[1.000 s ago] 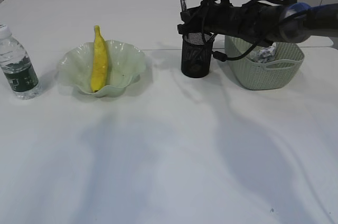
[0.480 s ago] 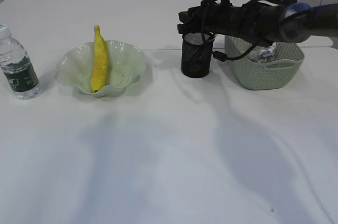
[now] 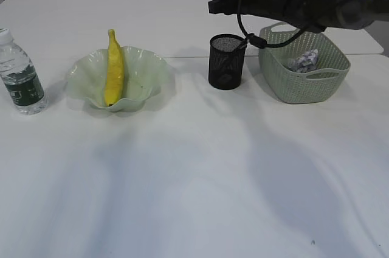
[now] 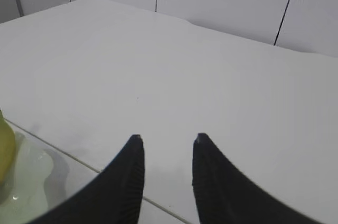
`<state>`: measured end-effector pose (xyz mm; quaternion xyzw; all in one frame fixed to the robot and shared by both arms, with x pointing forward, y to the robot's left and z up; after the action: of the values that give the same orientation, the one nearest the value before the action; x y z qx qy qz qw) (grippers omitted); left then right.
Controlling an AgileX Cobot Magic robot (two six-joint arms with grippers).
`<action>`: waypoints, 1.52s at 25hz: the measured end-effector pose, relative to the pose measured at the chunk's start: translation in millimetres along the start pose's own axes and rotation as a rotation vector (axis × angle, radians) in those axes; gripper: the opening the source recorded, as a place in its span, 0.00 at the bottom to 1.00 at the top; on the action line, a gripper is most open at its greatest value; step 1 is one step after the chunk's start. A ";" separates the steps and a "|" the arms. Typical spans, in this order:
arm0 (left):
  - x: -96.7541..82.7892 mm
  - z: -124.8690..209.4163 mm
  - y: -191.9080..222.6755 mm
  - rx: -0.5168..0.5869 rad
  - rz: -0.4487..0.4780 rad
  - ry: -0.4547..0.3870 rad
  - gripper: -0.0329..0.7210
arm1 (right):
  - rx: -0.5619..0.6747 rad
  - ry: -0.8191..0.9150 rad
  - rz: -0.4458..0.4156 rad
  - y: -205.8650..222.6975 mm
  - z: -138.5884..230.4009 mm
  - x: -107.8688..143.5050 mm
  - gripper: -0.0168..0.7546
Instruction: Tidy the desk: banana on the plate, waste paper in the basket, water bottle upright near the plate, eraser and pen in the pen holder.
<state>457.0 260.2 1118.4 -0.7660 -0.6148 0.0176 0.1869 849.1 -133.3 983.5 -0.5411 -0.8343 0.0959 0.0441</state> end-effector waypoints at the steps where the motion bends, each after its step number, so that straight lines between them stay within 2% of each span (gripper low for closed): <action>1: -0.1 -0.5 0.0 -0.003 0.000 -0.002 0.74 | -0.005 0.003 0.003 -2.0 -4.7 -0.5 0.33; 6: 0.6 -3.2 0.0 -0.018 -0.003 0.000 0.74 | -0.002 0.002 0.031 -11.3 -21.1 -5.0 0.33; 9: 4.3 -13.1 -0.5 -0.072 -0.025 0.022 0.74 | -0.021 -0.031 0.036 -21.5 -41.7 -5.2 0.33; 16: 11.4 -39.5 -4.8 -0.217 -0.071 0.072 0.74 | -0.138 -0.069 0.063 -64.2 -119.2 -5.0 0.33; 20: 12.1 -44.8 -6.1 -0.247 -0.077 0.076 0.74 | -0.198 -0.113 0.125 -94.3 -160.5 -11.6 0.33; 25: 13.9 -60.7 -11.1 -0.339 -0.091 0.078 0.74 | -0.280 -0.102 0.243 -139.7 -209.7 -26.2 0.33; 30: 14.3 -65.3 -12.8 -0.365 -0.096 0.078 0.74 | -0.320 -0.192 0.347 -172.4 -238.5 -36.9 0.33; 38: 14.8 -69.2 -14.4 -0.389 -0.099 0.078 0.74 | -0.330 -0.327 0.396 -212.6 -253.2 -33.2 0.33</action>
<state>464.9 258.4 1190.2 -0.7566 -0.6358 -0.1406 0.0599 717.5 -219.3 1276.2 -0.6704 -0.7131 0.0517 -0.1986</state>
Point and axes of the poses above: a point on each arm's last joint axis where the gripper is mounted, y pointing out along that axis toward the gripper, x along the wrist's bending axis when the last joint is at zero, z = x × y, the point moved 9 cm from there along y, pointing out along that axis toward the gripper, and after that the axes turned 5 degrees about y, right-handed, at the moved point
